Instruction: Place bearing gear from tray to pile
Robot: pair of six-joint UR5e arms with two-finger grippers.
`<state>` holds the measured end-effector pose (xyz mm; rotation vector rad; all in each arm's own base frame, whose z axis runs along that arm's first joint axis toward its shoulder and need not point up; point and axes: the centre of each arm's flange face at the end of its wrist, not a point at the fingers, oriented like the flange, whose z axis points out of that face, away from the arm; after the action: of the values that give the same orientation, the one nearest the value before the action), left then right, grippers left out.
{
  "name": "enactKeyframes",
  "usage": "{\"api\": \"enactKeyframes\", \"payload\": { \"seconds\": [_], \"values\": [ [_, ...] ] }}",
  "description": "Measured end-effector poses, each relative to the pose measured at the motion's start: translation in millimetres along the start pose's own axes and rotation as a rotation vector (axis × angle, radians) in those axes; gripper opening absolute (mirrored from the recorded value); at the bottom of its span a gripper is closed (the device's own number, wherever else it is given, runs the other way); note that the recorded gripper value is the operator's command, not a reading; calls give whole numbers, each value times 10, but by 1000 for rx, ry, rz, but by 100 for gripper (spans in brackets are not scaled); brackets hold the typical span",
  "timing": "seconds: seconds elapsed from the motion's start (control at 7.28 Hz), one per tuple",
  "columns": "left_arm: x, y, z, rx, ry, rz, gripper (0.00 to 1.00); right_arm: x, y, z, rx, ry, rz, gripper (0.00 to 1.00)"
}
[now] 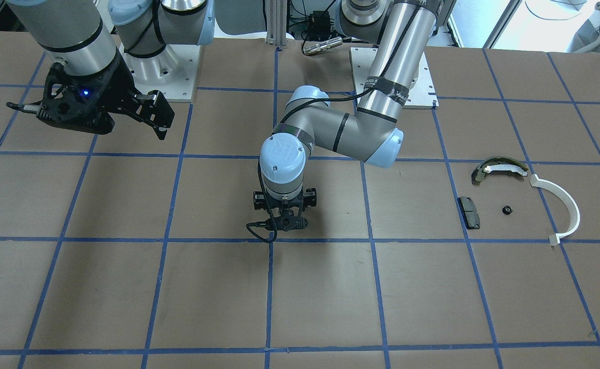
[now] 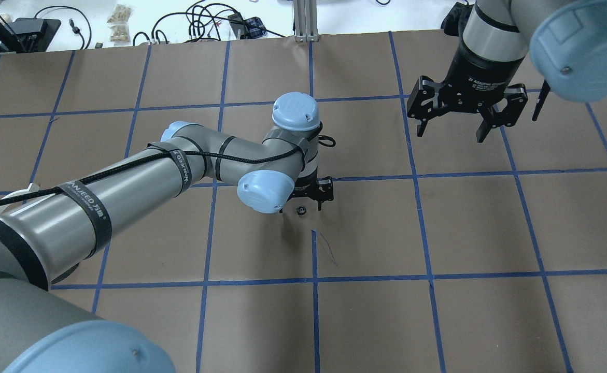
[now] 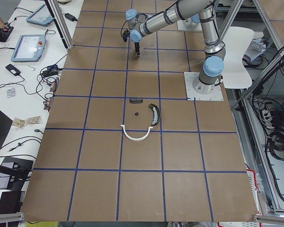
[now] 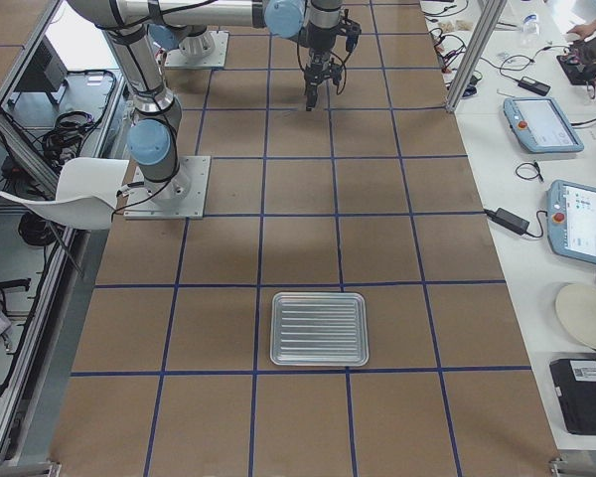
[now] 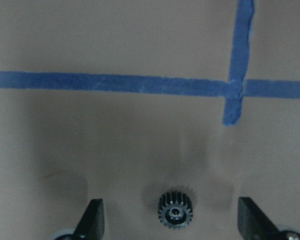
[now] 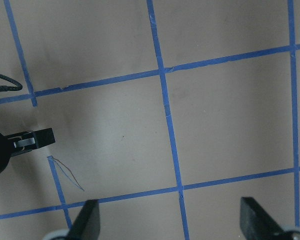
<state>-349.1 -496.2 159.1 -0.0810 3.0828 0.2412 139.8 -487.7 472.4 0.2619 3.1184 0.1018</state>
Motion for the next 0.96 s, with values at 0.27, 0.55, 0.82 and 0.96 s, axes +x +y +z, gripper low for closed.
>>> {"api": "enactKeyframes", "payload": {
  "seconds": [0.27, 0.55, 0.82, 0.96],
  "values": [
    [-5, 8, -69, 11, 10, -1, 0, 59, 27, -64, 13, 0, 16, 100],
    [3, 11, -96, 11, 21, -2, 0, 78, 47, -97, 22, 3, 21, 100],
    [-20, -7, -224, 28, 30, -3, 0, 90, 39, -85, 22, 4, 23, 100],
    [-89, -17, -353, 38, 35, 3, 0, 129, 14, -67, 18, 2, 33, 100]
  ]
}}
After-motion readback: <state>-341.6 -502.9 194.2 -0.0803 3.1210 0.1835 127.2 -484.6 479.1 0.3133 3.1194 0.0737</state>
